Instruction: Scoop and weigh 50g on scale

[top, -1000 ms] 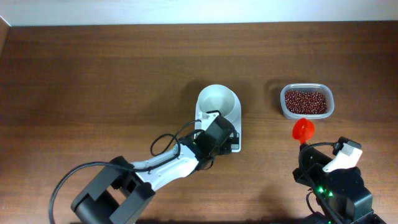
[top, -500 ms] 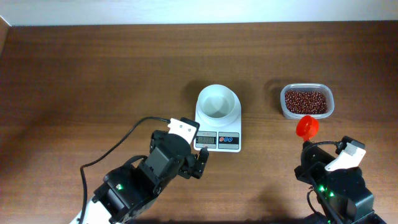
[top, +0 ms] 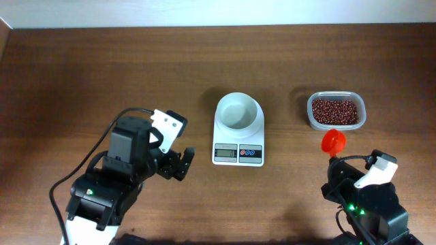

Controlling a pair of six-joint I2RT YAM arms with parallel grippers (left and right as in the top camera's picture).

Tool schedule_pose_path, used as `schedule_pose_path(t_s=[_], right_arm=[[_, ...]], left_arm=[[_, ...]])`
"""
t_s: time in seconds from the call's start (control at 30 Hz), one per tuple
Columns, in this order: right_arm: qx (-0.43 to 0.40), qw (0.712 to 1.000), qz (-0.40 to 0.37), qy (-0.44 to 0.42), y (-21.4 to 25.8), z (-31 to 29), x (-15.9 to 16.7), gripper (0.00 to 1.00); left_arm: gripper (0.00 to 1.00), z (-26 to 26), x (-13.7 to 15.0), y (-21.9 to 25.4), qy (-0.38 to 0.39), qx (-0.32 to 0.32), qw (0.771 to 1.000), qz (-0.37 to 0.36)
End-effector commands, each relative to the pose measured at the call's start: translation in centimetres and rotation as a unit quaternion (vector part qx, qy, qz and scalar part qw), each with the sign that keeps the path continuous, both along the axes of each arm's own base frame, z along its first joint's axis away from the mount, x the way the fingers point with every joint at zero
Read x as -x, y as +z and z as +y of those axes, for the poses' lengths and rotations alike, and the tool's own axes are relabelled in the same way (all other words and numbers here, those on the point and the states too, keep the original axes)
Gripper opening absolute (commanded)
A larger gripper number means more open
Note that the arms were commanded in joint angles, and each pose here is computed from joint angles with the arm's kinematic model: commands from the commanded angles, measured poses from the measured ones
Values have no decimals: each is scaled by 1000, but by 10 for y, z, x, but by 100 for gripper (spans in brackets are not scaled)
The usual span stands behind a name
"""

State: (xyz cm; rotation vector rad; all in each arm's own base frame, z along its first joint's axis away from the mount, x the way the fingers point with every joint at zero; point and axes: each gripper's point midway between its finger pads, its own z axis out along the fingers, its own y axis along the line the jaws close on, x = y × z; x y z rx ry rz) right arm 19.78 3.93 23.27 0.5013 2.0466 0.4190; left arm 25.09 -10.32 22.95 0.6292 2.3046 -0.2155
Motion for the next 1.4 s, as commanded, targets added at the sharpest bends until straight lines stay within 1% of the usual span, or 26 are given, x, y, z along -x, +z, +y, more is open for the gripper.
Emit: schedule_pose_path(t_s=[0.0,0.03,0.07,0.1,0.17,0.27,0.33,0.4,0.53,0.63,0.77,1.13,1.3,1.37], right_arm=[[5,1000,-12,-16,8,-7,-1,4],[10,999,-18,-29,10,-11,-2,4],[13,999,-23,-37,11,-14,-3,4],[16,998,-29,-47,14,-18,-4,4],[14,998,-33,-48,16,-18,-5,4],[14,998,-33,-48,16,-18,-5,4],[14,998,-33,-47,16,-17,-5,4],[10,999,-30,-38,15,-14,-5,4],[11,999,-8,38,6,8,2,4],[-1,997,15,69,-2,19,9,4],[-97,995,22,23,3,22,7,4],[-94,994,40,27,-5,23,12,4],[-89,994,55,27,-11,21,15,4],[-96,993,59,40,-11,26,17,4]], left_arm=[[99,-5,6,4,-5,25,1000,13],[99,-6,7,3,-24,12,1000,10],[99,-8,10,0,-62,-9,998,4],[99,-14,18,-5,-129,-33,991,0],[99,-25,27,-9,-197,-33,980,3],[99,-18,28,-9,-240,-52,969,17],[99,-22,29,5,-281,-41,959,4],[99,-24,26,9,-287,-32,958,2],[99,-24,24,6,-286,-33,958,9],[99,-24,24,6,-285,-33,958,9],[99,-24,24,6,-285,-33,958,9],[99,-24,24,5,-283,-31,959,11],[99,-13,19,3,-261,-42,964,17],[99,-13,20,2,-261,-42,964,18]])
